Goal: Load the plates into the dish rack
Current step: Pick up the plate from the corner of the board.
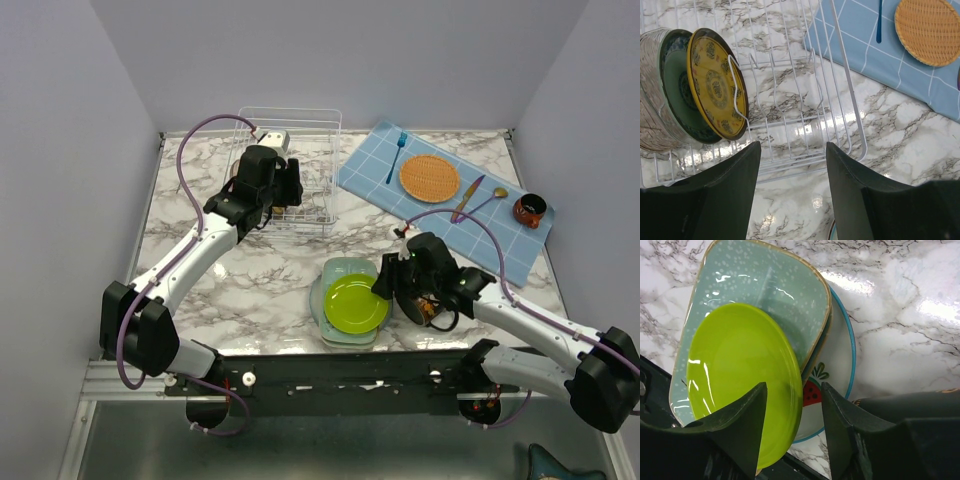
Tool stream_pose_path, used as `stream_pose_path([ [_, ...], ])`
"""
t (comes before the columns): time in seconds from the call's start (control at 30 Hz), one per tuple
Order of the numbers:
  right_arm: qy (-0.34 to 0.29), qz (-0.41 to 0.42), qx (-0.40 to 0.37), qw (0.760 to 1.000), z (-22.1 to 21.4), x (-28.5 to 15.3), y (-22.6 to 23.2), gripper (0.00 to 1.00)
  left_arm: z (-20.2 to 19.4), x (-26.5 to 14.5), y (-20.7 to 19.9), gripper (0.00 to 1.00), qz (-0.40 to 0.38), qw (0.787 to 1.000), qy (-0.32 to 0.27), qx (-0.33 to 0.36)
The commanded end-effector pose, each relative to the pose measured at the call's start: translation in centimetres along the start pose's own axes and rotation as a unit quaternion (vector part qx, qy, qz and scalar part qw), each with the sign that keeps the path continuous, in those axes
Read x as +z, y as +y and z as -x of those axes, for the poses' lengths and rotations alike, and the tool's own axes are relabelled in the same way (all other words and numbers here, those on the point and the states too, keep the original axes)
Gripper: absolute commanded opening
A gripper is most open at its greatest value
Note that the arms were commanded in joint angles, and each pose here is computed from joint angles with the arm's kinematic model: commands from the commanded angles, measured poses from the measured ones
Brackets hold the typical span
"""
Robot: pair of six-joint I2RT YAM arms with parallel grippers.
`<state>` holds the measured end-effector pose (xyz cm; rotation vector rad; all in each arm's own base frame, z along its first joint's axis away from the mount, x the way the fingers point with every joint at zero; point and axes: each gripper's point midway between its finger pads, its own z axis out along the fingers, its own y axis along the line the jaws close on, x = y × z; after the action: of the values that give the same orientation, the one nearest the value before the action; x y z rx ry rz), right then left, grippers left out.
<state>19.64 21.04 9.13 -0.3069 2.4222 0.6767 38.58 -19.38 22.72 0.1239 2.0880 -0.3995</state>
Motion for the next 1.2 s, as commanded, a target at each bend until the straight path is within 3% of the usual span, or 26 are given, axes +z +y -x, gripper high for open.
stream_pose_path([
  [0.0, 0.007, 0.019, 0.006, 1.0, -0.7, 0.0, 0.5, 0.55, -0.1, -0.2, 0.0, 0.63, 0.0, 1.0, 0.0, 0.002],
  [0.73, 0.011, 0.018, 0.0, 1.0, -1.0, -0.6, 0.5, 0.5, -0.7, -0.2, -0.1, 0.62, -0.004, 1.0, -0.002, -0.017],
  [1.17, 0.022, 0.027, -0.004, 0.999, -0.9, -1.6, 1.1, 0.58, -2.2, 0.5, 0.4, 0.6, 0.005, 0.999, 0.004, -0.035],
])
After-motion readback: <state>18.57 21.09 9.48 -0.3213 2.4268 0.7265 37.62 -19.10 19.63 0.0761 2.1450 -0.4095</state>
